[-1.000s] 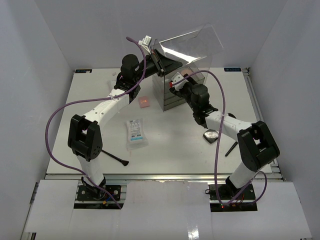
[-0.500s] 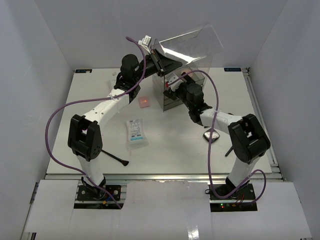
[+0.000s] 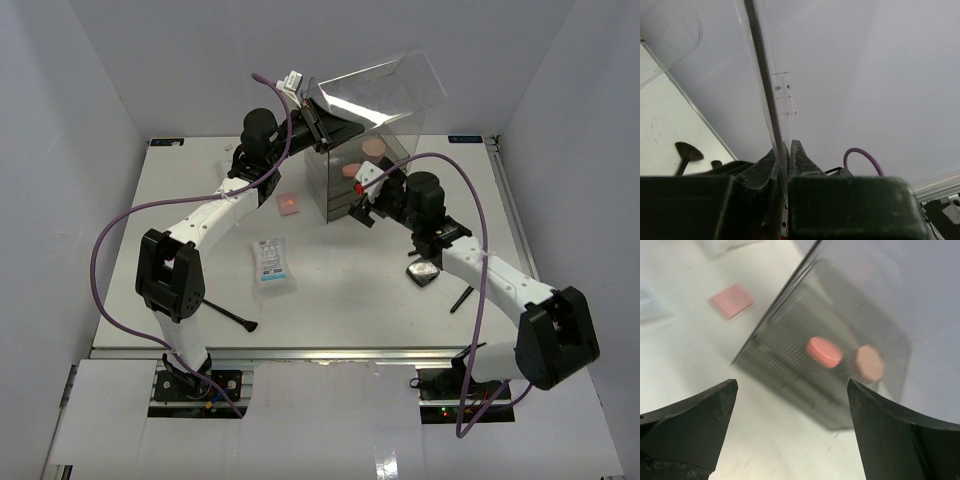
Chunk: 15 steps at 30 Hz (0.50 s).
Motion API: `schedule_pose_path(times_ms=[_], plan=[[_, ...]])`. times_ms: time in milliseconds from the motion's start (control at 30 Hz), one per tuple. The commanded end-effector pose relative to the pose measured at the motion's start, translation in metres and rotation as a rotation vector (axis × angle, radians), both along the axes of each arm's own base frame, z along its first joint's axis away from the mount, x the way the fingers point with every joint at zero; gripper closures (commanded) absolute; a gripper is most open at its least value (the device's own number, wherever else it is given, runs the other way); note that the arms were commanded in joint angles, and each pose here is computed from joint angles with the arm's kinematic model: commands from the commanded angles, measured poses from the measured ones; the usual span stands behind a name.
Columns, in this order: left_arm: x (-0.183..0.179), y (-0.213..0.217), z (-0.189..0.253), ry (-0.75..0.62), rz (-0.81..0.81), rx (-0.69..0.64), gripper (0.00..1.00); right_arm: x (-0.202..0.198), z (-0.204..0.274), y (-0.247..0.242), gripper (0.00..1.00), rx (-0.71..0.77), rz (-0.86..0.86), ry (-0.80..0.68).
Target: Organize the makeup
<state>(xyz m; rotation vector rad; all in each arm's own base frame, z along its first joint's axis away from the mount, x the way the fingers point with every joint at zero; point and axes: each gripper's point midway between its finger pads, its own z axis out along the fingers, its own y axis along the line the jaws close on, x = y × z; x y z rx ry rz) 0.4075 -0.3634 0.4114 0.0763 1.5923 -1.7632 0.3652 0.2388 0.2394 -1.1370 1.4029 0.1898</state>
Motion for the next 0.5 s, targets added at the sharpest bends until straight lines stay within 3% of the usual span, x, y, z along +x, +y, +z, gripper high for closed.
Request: schedule_pose_path(times_ms=[0, 200, 267, 467], plan=[[-0.021, 0.018, 0.062, -0.188, 0.029, -0.079, 0.92, -0.063, -0.062, -0.025, 0.03, -0.058, 0.079, 0.334], [-0.020, 0.019, 0.062, -0.197, 0.035, -0.070, 0.92, -0.073, -0.100, -0.084, 0.02, -0.097, -0.224, 0.528], [-0.021, 0.018, 0.061, -0.195, 0.030, -0.071, 0.92, -0.073, -0.111, -0.109, 0.08, -0.149, -0.339, 0.557], [-0.021, 0.018, 0.056, -0.185, 0.027, -0.065, 0.92, -0.087, -0.143, -0.132, 0.10, -0.266, -0.406, 0.653]])
